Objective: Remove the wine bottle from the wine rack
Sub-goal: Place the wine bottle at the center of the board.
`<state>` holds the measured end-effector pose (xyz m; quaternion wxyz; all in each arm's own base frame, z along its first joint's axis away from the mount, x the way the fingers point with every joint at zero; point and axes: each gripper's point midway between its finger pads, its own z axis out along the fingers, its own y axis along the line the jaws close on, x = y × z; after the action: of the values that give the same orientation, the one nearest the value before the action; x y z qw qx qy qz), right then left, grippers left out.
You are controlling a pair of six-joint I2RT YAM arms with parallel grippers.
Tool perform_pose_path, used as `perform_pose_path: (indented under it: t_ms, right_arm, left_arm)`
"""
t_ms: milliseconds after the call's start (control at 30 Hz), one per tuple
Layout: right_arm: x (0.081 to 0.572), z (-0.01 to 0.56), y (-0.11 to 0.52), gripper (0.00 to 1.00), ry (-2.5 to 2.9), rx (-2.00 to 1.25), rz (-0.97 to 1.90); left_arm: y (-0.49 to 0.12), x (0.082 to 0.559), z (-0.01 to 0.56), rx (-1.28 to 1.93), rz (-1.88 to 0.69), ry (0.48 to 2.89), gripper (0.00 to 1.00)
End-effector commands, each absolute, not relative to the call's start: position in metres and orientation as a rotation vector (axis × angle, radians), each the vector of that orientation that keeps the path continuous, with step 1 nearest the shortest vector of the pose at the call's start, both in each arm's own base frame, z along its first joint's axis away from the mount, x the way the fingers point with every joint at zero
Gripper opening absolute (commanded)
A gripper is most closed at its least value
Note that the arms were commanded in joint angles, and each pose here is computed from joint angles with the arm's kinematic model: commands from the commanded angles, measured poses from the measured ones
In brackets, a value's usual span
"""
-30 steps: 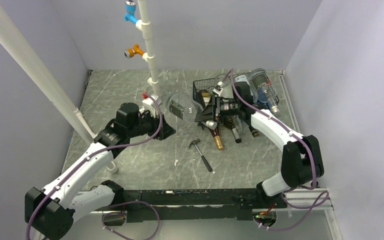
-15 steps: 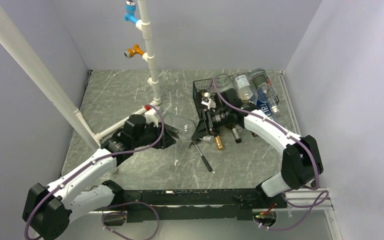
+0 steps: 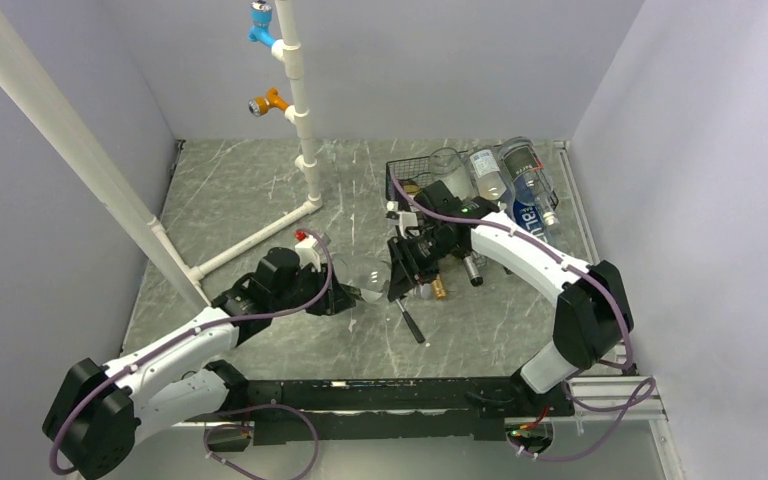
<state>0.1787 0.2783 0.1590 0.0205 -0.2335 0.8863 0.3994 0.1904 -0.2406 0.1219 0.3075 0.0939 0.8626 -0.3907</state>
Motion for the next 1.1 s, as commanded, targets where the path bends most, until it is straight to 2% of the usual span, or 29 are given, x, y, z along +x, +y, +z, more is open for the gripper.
perform_pose_path:
  t_ms: [0, 467, 1067]
  right_arm:
    - [0.188, 0.194, 0.295, 0.00, 2.498, -0.981, 1.251]
    - [0.176, 0.184, 0.291, 0.00, 2.513, -1.267, 0.919]
    - [0.183, 0.179, 0.278, 0.00, 2.372, -1.584, 0.439]
  left_arm:
    - [-0.250, 0.186, 0.125, 0.238, -1.114, 2.249, 0.40]
    - [-0.247, 0.167, 0.115, 0.296, -1.146, 2.255, 0.45]
    - [-0.241, 0.161, 0.127, 0.381, -1.152, 2.118, 0.60]
